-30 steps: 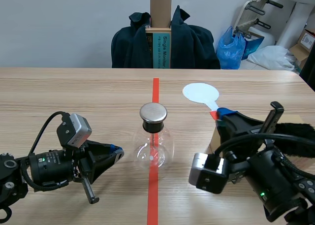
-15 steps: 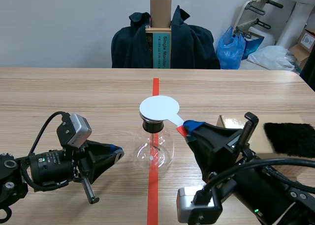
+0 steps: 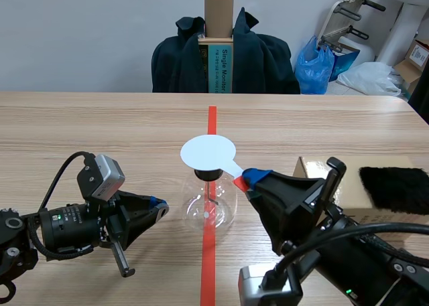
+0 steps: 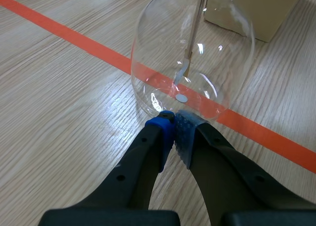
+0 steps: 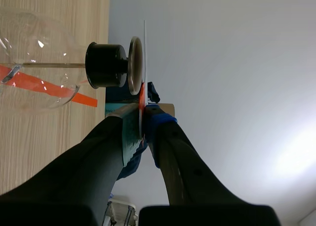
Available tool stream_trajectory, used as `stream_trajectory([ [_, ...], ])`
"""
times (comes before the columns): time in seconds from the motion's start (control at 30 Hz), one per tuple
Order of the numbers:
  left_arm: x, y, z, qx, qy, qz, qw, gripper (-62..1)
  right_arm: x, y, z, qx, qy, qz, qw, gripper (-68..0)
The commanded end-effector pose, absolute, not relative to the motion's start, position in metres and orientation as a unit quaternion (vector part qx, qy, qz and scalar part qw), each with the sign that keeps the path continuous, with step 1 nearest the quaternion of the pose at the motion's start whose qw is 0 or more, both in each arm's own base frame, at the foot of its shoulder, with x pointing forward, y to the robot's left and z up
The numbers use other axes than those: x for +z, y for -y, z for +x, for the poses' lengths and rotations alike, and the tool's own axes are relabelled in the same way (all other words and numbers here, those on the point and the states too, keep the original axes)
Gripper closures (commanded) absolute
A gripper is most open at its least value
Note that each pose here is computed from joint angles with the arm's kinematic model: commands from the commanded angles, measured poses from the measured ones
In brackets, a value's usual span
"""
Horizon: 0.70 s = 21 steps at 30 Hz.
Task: Do the electroscope experiment.
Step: 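Move the plate toward and away from the electroscope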
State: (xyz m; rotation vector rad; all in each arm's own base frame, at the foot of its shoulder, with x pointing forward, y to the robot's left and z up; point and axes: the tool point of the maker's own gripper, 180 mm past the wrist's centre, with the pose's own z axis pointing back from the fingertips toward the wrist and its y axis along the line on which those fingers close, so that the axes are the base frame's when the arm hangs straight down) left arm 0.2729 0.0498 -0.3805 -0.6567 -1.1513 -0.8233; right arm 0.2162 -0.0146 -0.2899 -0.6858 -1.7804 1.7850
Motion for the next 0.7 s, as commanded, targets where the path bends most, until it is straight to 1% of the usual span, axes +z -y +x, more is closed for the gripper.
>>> stream_trajectory([
  [0.0,-0.367,-0.046,0.279,-0.365,0.538,-0.303,0.697,-2.1,-0.280,0.016,0.221,0.651,0.665,-0.267,0.250,-0.8],
  [0.2,-0.367,-0.046,0.279,-0.365,0.538,-0.303,0.697,-2.1,-0.279,0.026,0.231,0.640,0.654,-0.293,0.276,-0.8],
  [0.67,-0.367,-0.046,0.279,-0.365,0.538,-0.303,0.697,-2.1,-0.278,0.071,0.261,0.587,0.608,-0.382,0.373,-0.8],
])
